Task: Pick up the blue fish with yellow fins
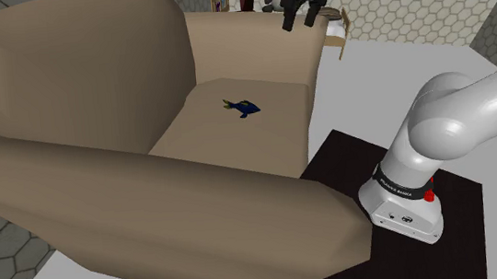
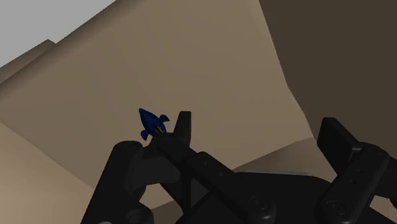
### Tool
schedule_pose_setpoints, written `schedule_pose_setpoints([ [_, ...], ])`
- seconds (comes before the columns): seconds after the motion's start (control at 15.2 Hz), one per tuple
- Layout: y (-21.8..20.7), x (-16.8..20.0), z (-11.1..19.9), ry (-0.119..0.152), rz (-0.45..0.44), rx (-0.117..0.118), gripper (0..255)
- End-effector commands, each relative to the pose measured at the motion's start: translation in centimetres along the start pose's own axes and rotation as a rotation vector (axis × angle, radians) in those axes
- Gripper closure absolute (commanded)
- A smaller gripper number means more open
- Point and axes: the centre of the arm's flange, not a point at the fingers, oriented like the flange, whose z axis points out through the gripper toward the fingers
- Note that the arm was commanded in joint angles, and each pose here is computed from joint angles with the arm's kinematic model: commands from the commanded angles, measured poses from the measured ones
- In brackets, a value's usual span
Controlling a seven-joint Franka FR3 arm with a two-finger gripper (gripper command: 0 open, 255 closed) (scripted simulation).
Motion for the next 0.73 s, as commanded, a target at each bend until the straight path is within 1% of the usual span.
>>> schedule_pose_setpoints([
  [0.0, 0.0, 0.0, 0.0, 0.000, 0.000, 0.000, 0],
  [0.66, 3.5, 6.4, 10.6, 0.001, -0.149, -0.060, 0],
])
